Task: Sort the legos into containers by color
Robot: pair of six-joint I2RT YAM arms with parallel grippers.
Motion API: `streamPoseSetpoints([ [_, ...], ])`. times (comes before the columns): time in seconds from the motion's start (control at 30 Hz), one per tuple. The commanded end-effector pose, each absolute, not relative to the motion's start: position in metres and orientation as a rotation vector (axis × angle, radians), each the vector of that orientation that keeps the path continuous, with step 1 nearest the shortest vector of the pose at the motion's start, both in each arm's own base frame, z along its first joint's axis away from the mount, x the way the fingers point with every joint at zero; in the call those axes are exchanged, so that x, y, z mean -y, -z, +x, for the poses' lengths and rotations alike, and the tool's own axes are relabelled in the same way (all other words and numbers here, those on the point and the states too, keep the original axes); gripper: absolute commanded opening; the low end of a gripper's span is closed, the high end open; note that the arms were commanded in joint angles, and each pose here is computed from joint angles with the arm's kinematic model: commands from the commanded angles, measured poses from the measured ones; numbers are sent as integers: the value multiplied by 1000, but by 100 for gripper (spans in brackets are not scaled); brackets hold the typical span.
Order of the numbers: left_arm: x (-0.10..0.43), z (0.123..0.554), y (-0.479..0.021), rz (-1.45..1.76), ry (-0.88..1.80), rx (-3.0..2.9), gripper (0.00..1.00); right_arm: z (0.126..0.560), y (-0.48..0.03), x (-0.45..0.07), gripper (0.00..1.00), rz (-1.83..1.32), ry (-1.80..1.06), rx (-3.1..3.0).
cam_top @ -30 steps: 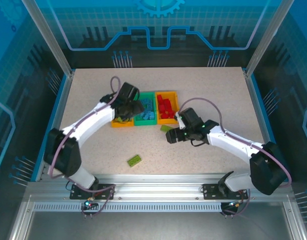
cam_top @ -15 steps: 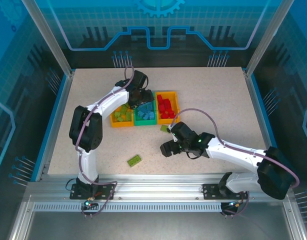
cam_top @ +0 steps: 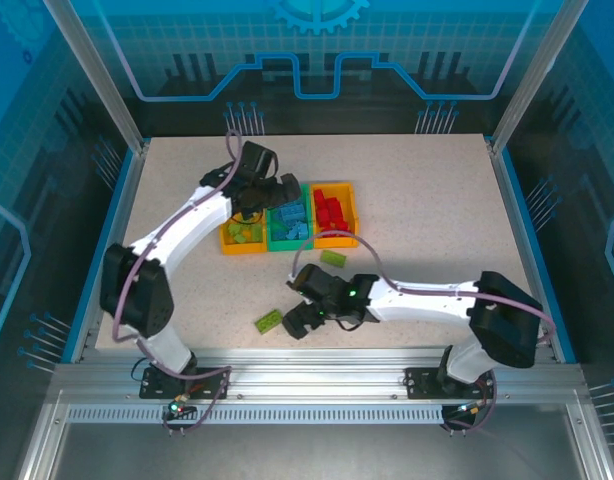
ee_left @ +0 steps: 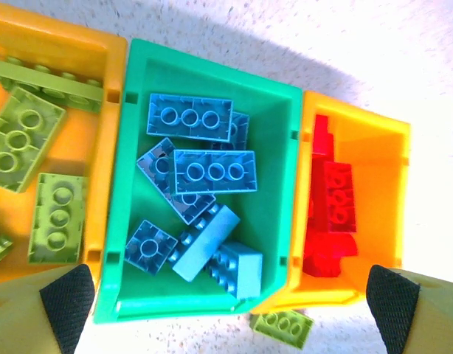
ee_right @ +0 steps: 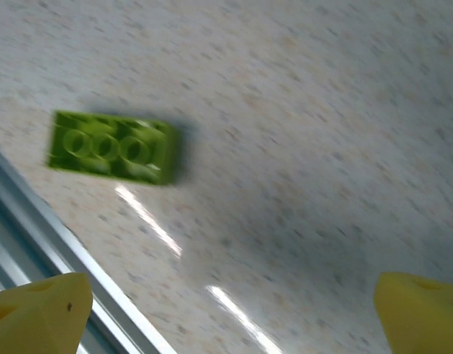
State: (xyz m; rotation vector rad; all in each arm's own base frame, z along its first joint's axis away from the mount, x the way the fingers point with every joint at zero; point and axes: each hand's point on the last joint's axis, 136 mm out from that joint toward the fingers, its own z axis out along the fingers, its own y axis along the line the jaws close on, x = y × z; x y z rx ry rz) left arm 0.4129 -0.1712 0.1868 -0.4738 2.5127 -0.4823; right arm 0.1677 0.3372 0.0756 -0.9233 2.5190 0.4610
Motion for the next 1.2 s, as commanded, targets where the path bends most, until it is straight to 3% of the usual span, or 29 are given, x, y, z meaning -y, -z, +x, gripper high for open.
streamPoseSetpoints([
  [0.0,146,400,-194,-468,426,-2489,99,163,-74,-360,100,-982,-413,-2519],
  [0.43,39,331,-157,-742,297,-2480,99,151,-38,-406,100,-1143,-273,-2609],
  [0.73,11,298,-144,-821,255,-2468,99,151,-21,-413,98,-1165,-206,-2673],
  [0.97,3,285,-142,-845,221,-2467,99,152,-12,-407,85,-1169,-125,-2714],
  [1.17,-1,274,-139,-850,196,-2459,99,157,-23,-412,65,-1159,-139,-2686],
])
